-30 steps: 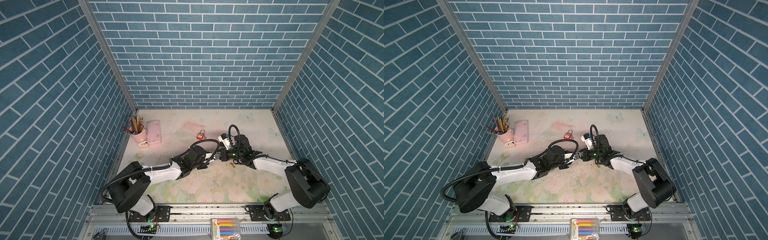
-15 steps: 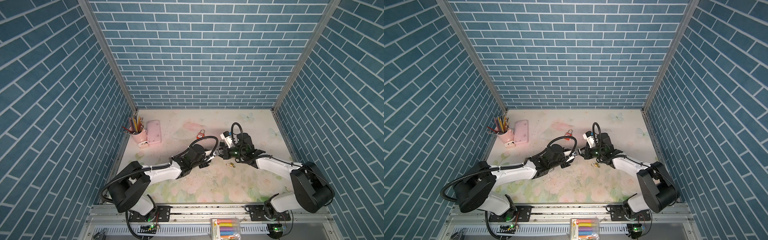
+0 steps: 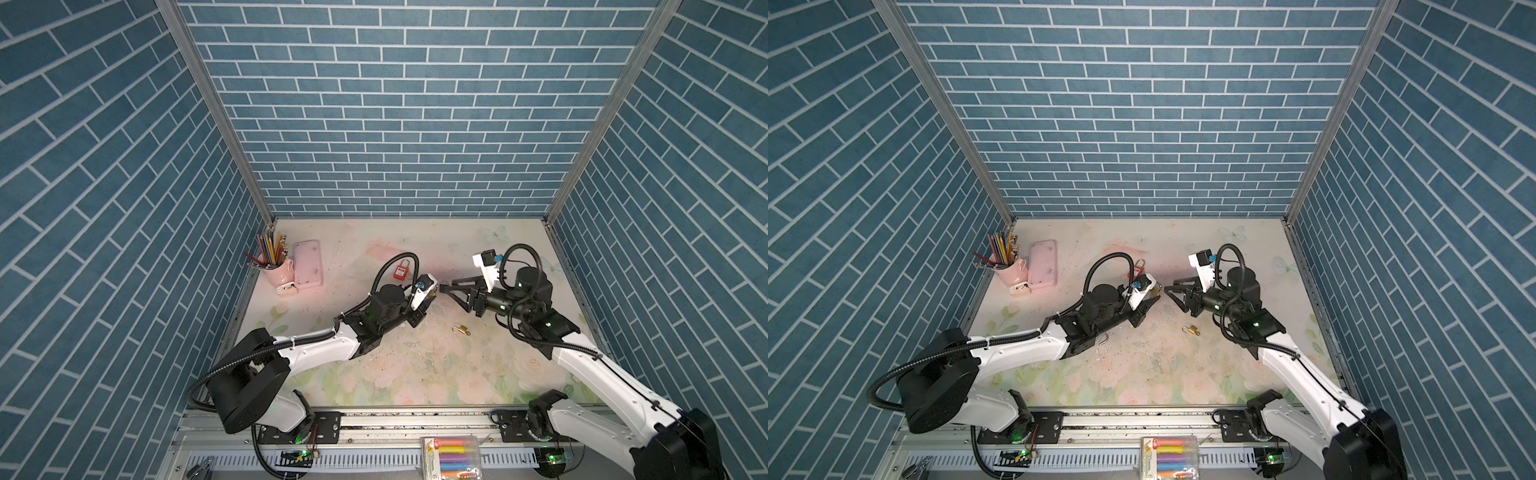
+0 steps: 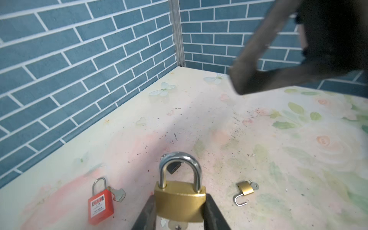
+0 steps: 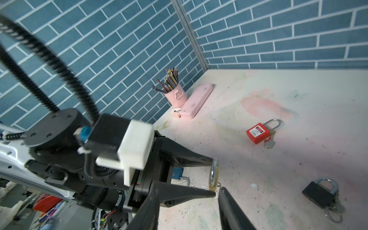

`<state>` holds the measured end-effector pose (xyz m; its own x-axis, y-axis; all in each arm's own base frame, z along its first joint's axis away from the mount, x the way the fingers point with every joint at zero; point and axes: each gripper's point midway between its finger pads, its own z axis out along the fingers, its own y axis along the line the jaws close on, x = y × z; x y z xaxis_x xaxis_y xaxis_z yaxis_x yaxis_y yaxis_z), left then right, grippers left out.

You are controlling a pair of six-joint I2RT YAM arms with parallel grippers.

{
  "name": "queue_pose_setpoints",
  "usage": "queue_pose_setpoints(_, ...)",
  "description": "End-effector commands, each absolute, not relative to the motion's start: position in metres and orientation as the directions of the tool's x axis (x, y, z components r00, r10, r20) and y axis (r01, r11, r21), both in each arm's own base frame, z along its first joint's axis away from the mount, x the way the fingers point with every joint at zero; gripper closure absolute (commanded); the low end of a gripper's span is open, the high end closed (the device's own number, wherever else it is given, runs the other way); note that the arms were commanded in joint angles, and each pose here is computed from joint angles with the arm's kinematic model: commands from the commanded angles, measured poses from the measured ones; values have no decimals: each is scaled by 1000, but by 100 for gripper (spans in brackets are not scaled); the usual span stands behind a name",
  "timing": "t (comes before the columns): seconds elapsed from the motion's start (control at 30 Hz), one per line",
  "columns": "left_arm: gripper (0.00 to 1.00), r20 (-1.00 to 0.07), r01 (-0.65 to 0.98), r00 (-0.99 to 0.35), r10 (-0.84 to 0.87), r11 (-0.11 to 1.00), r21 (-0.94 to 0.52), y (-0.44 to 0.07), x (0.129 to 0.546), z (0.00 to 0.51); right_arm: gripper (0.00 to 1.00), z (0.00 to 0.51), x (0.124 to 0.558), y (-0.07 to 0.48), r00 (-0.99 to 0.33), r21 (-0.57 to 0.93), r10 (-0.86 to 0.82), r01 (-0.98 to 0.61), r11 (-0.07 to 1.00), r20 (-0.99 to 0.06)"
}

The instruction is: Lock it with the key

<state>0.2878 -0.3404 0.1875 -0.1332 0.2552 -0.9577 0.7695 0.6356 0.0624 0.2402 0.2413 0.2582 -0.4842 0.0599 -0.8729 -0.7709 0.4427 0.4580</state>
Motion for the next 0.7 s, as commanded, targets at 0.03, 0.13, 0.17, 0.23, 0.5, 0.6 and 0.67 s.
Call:
queue_pose_setpoints(0.03,100,-951,665,-309,-6,714,-221,-333,296,221,52,253,239,231,-389,403,133,-783,473,-912)
queue_pose_setpoints(0.13,100,-894,538,-420,-155,751,-383,-321,308,227,53,245,239,225,-367,398,164,-776,489,-916)
queue_pose_setpoints(0.17,100,-860,475,-462,-217,758,-447,-316,313,227,53,241,239,225,-365,399,169,-774,491,-915)
queue_pose_setpoints(0.23,100,-770,331,-542,-337,756,-564,-304,320,221,54,233,239,226,-378,411,171,-768,491,-910)
queue_pose_setpoints(0.5,100,-402,36,-687,-605,524,-851,-292,322,186,56,211,239,256,-465,460,104,-772,438,-879)
queue_pose_setpoints(0.6,100,-332,-27,-696,-636,486,-873,-289,322,178,58,205,242,271,-487,471,76,-775,422,-870)
queue_pose_setpoints(0.67,100,-300,-59,-699,-649,470,-880,-287,321,174,59,202,243,281,-499,478,62,-777,409,-864)
